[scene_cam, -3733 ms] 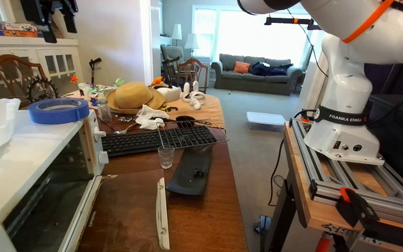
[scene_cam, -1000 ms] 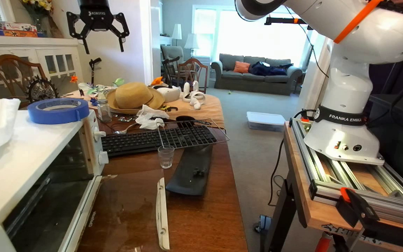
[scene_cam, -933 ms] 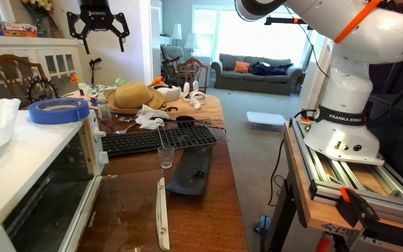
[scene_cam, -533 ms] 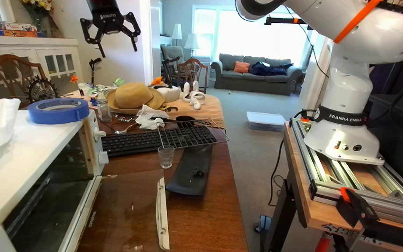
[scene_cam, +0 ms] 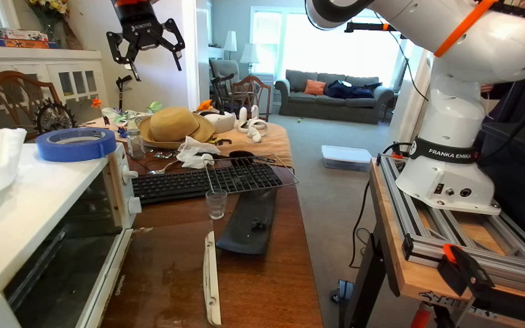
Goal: Put the masking tape on the microwave
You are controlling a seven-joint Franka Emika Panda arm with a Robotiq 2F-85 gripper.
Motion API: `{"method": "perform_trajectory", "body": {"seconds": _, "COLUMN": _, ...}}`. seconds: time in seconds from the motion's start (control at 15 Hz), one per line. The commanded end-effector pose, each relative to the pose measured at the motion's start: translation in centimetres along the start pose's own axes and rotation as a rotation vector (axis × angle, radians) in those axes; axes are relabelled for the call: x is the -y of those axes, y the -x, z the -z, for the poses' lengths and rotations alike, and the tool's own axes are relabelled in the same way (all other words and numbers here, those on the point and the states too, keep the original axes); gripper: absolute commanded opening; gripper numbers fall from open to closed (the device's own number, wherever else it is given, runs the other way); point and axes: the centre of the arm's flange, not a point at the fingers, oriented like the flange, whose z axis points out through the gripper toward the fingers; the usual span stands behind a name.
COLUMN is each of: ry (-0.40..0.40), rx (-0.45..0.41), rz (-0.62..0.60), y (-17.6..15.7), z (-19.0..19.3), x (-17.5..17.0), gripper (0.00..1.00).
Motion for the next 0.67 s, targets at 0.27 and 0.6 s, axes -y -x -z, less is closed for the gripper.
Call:
{"method": "perform_trajectory", "body": {"seconds": 0.27, "ry": 0.129, "rx": 0.083, "rz": 0.394, "y": 1.4, "z": -6.0, "x": -6.2, "gripper": 1.00}}
{"method": "perform_trajectory", "body": {"seconds": 0.6, "ry": 0.162, "rx": 0.118, "rz": 0.456, "y": -0.2, "z": -2.5, "x": -1.8, "gripper": 1.00}}
